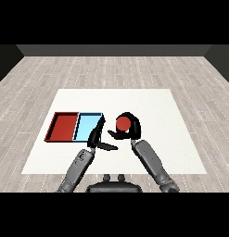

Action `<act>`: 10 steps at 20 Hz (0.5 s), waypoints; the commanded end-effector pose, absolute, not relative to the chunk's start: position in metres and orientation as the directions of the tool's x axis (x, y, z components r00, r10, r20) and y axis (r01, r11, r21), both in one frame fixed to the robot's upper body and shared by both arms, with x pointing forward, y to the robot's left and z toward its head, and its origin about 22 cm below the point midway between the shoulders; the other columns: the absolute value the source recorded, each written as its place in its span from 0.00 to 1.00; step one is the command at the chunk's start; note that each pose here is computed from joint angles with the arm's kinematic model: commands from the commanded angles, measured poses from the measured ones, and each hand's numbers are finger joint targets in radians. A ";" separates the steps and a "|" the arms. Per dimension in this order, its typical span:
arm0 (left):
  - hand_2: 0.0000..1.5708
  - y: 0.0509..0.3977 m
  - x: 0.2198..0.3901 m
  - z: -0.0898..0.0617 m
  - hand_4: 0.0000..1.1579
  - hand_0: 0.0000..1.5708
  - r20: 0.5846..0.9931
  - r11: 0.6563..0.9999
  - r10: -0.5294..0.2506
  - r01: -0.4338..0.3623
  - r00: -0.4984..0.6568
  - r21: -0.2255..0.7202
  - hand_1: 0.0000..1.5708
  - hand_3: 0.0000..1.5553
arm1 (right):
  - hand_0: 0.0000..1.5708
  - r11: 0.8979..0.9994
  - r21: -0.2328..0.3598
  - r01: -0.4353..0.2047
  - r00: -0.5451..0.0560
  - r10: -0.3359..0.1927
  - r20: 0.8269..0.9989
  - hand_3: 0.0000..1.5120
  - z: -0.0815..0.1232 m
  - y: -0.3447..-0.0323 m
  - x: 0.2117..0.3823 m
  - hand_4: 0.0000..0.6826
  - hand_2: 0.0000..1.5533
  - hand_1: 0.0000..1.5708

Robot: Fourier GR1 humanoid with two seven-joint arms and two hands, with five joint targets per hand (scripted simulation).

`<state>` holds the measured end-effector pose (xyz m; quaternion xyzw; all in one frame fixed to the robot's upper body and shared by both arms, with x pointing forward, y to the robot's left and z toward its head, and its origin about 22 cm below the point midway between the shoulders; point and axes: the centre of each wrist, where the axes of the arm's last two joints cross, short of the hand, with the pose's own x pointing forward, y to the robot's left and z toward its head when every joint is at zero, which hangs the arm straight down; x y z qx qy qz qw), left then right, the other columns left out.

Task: Pick the red can and put it in the red box

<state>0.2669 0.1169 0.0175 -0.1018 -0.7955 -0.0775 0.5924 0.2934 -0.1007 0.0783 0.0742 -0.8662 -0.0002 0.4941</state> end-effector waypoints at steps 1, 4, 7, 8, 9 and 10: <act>0.00 0.106 0.264 0.013 0.00 0.00 0.966 0.964 0.079 0.264 -0.246 -0.012 0.00 0.00 | 0.93 0.984 0.077 -0.158 -0.506 -0.148 0.850 0.92 0.090 -0.093 0.295 0.96 0.93 0.93; 0.00 0.100 0.278 0.000 0.00 0.00 0.966 0.961 0.088 0.275 -0.242 -0.019 0.00 0.00 | 0.93 0.982 0.081 -0.169 -0.501 -0.156 0.851 0.92 0.062 -0.107 0.290 0.96 0.92 0.93; 0.00 0.090 0.275 0.012 0.00 0.00 0.970 0.964 0.077 0.265 -0.230 -0.013 0.00 0.00 | 0.93 0.985 0.059 -0.163 -0.509 -0.135 0.850 0.92 0.081 -0.095 0.274 0.97 0.92 0.93; 0.00 0.106 0.278 0.017 0.00 0.00 0.972 0.957 0.098 0.290 -0.215 -0.033 0.00 0.00 | 0.93 0.982 0.074 -0.173 -0.497 -0.151 0.854 0.92 0.084 -0.082 0.285 0.97 0.92 0.93; 0.00 0.108 0.273 0.007 0.00 0.00 0.972 0.953 0.102 0.300 -0.213 -0.034 0.00 0.00 | 0.93 0.983 0.067 -0.173 -0.504 -0.147 0.851 0.92 0.085 -0.107 0.291 0.97 0.92 0.93; 0.00 0.116 0.281 0.011 0.00 0.00 0.975 0.958 0.104 0.282 -0.196 -0.045 0.00 0.00 | 0.94 0.979 0.074 -0.189 -0.500 -0.160 0.851 0.92 0.086 -0.078 0.304 0.97 0.92 0.94</act>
